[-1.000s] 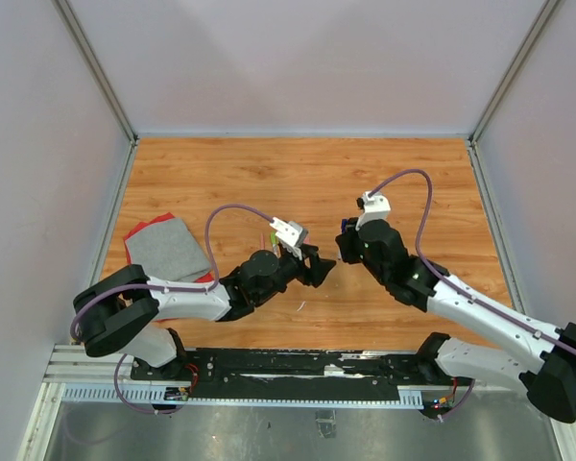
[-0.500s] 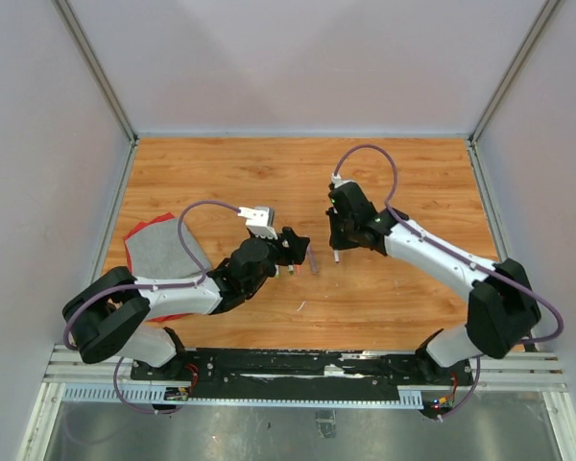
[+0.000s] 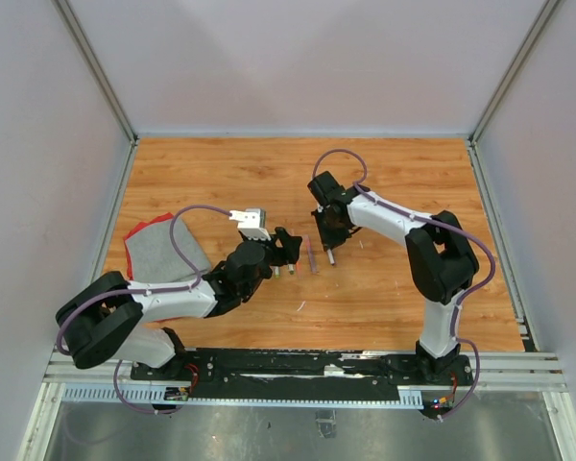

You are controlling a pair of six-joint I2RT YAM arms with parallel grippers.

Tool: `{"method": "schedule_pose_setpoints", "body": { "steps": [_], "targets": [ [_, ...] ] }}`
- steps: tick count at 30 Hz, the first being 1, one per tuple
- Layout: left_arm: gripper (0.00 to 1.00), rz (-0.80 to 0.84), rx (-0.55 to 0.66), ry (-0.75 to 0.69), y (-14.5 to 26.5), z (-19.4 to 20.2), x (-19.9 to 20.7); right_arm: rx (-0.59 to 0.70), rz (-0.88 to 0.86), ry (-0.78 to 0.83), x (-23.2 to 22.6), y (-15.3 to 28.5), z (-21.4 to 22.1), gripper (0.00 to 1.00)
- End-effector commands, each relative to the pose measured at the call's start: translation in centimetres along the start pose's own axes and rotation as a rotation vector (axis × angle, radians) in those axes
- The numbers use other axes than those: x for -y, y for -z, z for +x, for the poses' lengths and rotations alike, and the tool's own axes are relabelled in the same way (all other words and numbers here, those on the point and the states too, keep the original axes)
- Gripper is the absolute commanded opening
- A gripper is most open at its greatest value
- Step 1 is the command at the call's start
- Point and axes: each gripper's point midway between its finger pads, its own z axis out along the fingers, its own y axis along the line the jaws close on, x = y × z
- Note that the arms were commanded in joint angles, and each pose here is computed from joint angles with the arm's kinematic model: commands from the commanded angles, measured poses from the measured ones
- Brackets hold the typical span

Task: Insert the pens into the pen caps
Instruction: Place the pen at the center of the board.

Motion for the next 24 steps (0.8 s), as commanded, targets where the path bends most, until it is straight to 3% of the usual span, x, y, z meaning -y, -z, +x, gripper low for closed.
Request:
{"method": "schedule_pose_setpoints", "body": {
  "steps": [1, 13, 24],
  "targets": [
    [0.75, -0.007, 0.070, 0.038, 0.5, -1.8, -0.3, -0.030, -0.004, 0.004, 0.4, -0.1, -0.2, 0.05],
    [0.75, 0.001, 0.048, 0.035, 0.1, -1.3, 0.1, -0.080, 0.018, -0.007, 0.9, -2.9, 0.2, 0.08],
    [0.75, 0.015, 0.045, 0.039, 0.2, -1.2, 0.3, -0.097, 0.034, -0.016, 1.3, -3.2, 0.9, 0.25]
  ]
}}
